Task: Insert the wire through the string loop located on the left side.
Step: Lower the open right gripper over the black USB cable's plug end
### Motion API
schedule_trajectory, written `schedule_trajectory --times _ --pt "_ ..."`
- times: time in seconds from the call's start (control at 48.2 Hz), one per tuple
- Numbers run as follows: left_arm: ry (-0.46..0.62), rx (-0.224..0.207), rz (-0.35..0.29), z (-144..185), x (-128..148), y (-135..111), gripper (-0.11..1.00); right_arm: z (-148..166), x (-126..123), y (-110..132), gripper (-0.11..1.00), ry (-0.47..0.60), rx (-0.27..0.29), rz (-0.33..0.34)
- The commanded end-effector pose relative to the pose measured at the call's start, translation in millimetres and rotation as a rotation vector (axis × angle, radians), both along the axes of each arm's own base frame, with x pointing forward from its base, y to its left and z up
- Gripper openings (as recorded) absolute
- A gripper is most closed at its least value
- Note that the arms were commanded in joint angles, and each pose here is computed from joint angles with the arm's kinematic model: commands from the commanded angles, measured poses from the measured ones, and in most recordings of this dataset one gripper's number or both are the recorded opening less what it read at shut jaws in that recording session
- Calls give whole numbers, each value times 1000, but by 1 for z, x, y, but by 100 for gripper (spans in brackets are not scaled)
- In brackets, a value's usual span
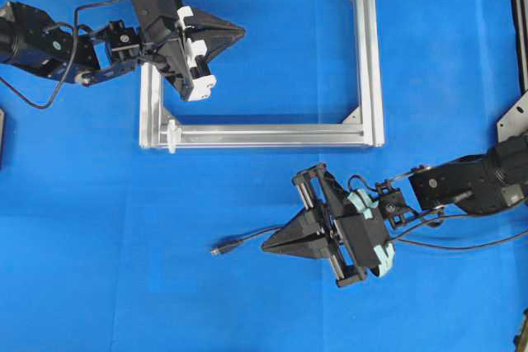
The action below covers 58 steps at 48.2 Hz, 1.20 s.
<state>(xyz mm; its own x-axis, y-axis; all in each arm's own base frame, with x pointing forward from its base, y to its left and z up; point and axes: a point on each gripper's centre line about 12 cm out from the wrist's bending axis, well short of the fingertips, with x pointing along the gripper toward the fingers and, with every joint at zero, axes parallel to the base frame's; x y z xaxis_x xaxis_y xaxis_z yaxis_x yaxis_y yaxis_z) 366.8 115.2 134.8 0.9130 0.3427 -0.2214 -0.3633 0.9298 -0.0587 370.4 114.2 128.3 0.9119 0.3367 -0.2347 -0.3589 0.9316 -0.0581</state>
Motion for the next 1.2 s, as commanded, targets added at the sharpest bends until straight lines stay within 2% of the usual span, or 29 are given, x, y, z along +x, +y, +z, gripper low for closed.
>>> schedule_trajectory --times 0.0,0.332,0.643,0.685,0.747,0.809,0.913,0.996,1.038,1.1,1.183 --pt "-35 9 -20 17 5 -3 0 27 3 0 1 -72 32 -6" --pt "-37 18 -23 18 5 -3 0 22 5 -1 -2 5 15 -19" --pt "-31 16 -20 17 4 -2 0 20 5 -3 0 29 55 -37" --pt "-32 16 -20 17 4 -2 0 21 5 -3 4 29 65 -41" --pt "-32 16 -20 17 4 -2 0 21 6 -4 17 33 79 -52" --pt "-31 16 -20 17 4 -2 0 21 6 -5 33 37 88 -63" --pt "-29 15 -20 17 4 -2 0 21 6 -6 66 37 100 -79" --pt "-28 15 -20 16 4 -2 0 21 7 -7 88 36 103 -83" --pt "-27 14 -20 16 3 -2 0 21 7 -7 90 37 102 -86" --pt "-27 14 -20 16 3 -2 0 20 8 -7 86 38 105 -88" --pt "-27 13 -20 16 3 -2 0 18 11 -8 87 43 107 -97"
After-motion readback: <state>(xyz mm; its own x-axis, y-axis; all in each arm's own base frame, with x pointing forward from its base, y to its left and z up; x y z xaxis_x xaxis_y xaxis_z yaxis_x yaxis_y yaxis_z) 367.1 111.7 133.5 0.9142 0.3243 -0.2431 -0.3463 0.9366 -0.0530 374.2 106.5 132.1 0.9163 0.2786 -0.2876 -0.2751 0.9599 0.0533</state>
